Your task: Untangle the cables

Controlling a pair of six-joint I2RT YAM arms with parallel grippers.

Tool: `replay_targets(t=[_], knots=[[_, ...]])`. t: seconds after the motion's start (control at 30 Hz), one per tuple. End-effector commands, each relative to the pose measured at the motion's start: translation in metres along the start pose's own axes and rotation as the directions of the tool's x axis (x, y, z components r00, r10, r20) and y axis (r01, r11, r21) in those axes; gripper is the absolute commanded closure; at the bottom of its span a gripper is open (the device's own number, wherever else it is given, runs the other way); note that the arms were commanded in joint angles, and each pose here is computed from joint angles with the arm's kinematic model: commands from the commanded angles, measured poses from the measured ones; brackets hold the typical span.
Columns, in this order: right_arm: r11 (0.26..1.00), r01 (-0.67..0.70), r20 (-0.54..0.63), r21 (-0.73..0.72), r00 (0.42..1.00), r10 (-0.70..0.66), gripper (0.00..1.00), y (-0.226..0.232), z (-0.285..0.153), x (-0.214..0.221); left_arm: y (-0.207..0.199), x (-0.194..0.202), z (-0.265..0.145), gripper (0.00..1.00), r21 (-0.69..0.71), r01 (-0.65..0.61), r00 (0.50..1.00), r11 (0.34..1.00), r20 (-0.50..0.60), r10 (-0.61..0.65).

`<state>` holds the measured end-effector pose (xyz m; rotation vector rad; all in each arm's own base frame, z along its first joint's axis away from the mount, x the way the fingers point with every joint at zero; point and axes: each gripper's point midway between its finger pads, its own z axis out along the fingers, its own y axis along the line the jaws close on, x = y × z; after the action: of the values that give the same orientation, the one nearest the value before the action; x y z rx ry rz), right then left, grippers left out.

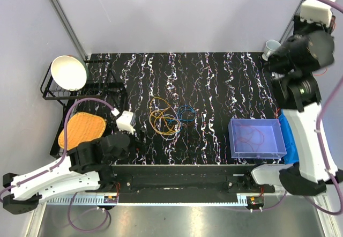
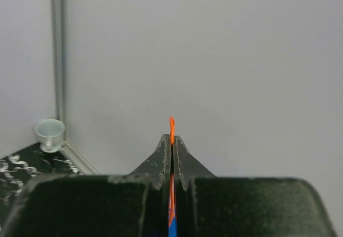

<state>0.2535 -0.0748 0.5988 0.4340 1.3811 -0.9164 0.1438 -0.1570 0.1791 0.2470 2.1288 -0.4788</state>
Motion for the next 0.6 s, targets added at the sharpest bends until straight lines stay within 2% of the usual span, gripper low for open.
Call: replay_targets(t=[0.0, 0.3, 0.57], knots=[[0.989, 0.027, -0.046, 0.146, 0.999, -0.020, 1.00, -0.036, 0.016, 0.004, -0.002, -0.012, -0.006, 0.04, 0.008, 0.027, 0.998, 1.000, 0.057, -0.027], [0.940, 0.126, -0.148, 0.318, 0.986, -0.082, 1.00, -0.079, 0.024, 0.047, -0.006, -0.013, -0.020, 0.03, 0.061, 0.025, 0.995, 0.998, 0.097, -0.031], [0.907, 0.172, -0.198, 0.385, 0.975, -0.101, 1.00, -0.097, 0.023, 0.070, -0.011, -0.012, -0.035, 0.02, 0.135, 0.031, 0.991, 0.990, 0.125, -0.048]])
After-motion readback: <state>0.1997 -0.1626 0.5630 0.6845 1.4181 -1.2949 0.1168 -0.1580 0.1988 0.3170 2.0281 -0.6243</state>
